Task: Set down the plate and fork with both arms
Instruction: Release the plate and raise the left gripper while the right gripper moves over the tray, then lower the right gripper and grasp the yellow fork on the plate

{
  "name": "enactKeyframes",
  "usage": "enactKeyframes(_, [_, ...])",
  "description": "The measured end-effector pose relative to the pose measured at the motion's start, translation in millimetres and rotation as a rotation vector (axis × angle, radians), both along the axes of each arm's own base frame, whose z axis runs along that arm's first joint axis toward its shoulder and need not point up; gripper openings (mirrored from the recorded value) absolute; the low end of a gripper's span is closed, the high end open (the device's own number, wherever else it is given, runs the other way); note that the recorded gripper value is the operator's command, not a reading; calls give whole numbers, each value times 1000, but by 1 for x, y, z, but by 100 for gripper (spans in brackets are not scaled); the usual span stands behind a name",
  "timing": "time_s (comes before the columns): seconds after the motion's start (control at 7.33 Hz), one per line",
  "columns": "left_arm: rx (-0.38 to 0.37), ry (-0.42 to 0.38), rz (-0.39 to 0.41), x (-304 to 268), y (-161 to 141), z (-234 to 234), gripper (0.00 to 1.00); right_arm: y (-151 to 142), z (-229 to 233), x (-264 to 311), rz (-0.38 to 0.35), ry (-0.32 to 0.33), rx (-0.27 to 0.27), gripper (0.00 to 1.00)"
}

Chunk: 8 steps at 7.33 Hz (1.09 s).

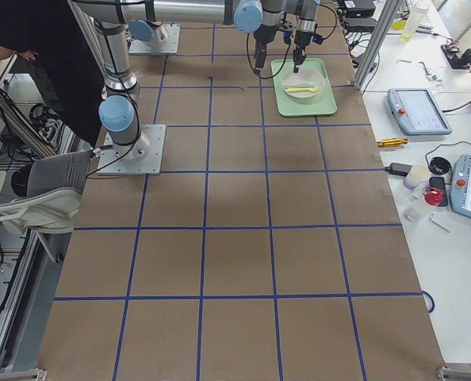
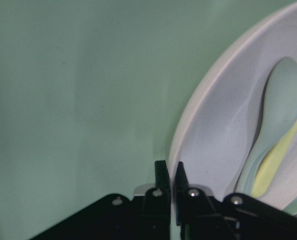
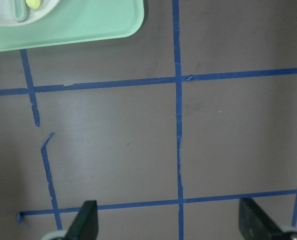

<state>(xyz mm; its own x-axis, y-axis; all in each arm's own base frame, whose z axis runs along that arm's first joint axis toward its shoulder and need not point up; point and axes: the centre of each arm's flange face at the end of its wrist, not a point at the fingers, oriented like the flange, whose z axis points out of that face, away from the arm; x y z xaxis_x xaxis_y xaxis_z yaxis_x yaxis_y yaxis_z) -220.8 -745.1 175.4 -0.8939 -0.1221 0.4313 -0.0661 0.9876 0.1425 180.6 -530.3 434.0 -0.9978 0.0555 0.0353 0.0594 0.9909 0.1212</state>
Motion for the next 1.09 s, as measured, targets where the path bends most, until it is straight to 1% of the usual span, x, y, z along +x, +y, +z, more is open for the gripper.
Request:
enactKeyframes(0.14, [-34, 1, -1, 0, 1, 4, 100, -6, 0, 1, -3, -7, -31, 100])
enactKeyframes(0.27, [-71, -9, -2, 3, 2, 16, 100, -16, -1, 3, -5, -14, -78, 100])
enactKeyframes(0.41, [-111, -67, -23, 12, 4, 38, 100, -33, -9, 5, -5, -21, -130, 100])
enactKeyframes(0.55, [-134, -162, -79, 28, 10, 63, 100, -54, -23, 9, -5, -27, -185, 97])
enactKeyframes(0.68, [-125, -253, -148, 50, 21, 90, 100, -78, -43, 13, -3, -34, -249, 67])
enactKeyframes(0.82, [-107, -322, -202, 70, 34, 118, 100, -103, -60, 20, 1, -41, -300, 66])
enactKeyframes(0.95, [-95, -370, -233, 85, 47, 142, 100, -128, -77, 35, 6, -46, -321, 66])
enactKeyframes(1.09, [-85, -395, -247, 94, 61, 154, 100, -156, -100, 64, 6, -48, -325, 59])
